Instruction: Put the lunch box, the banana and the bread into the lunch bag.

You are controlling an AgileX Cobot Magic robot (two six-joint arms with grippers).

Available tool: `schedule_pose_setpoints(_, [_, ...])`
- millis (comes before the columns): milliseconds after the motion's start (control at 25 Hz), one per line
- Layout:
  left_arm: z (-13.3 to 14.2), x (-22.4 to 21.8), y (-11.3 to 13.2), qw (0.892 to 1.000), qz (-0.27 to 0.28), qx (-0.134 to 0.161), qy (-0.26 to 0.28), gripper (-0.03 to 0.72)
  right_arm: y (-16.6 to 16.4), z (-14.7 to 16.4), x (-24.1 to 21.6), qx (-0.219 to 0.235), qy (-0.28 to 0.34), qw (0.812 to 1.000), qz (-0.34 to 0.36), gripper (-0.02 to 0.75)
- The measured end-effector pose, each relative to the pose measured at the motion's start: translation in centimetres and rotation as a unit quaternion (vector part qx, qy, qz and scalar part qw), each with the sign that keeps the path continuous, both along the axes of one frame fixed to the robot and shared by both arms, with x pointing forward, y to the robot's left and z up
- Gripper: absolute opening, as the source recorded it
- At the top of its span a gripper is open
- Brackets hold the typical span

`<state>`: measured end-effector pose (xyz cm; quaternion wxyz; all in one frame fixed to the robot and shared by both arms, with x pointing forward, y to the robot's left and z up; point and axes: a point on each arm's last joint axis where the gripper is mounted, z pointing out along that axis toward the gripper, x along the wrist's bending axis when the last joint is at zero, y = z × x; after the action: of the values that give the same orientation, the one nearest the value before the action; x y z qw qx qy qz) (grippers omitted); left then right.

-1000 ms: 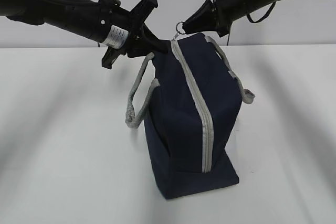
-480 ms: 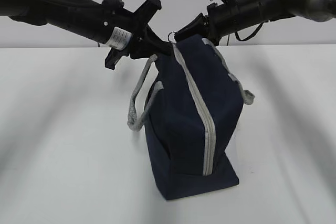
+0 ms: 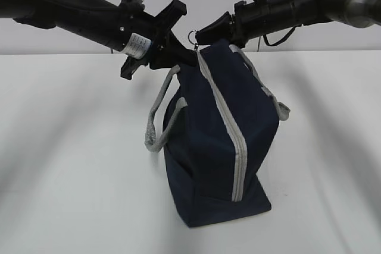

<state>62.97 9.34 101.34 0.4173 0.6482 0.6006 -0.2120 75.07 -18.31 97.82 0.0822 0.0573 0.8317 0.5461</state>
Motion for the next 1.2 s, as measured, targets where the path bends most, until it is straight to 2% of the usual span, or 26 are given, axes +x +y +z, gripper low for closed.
schedule_pose_setpoints(320, [-0.1,0.2,0.1,1.000,0.007,0.016,-0.015,0.005,-0.2,0.7,0.1,-0.004,-0.010,1.000,0.001,-0.016])
schedule_pose_setpoints(760, [0.0,-0.1,0.1,1.000,-0.008,0.015,-0.011,0.005,-0.3,0.7,0.1,-0.005,-0.006,1.000,0.004,-0.016])
schedule_pose_setpoints(1200, [1.7,-0.8,0.3,0.999,-0.030,0.017,-0.037,0.005,-0.1,0.6,-0.1,-0.007,0.000,1.000,0.012,-0.016])
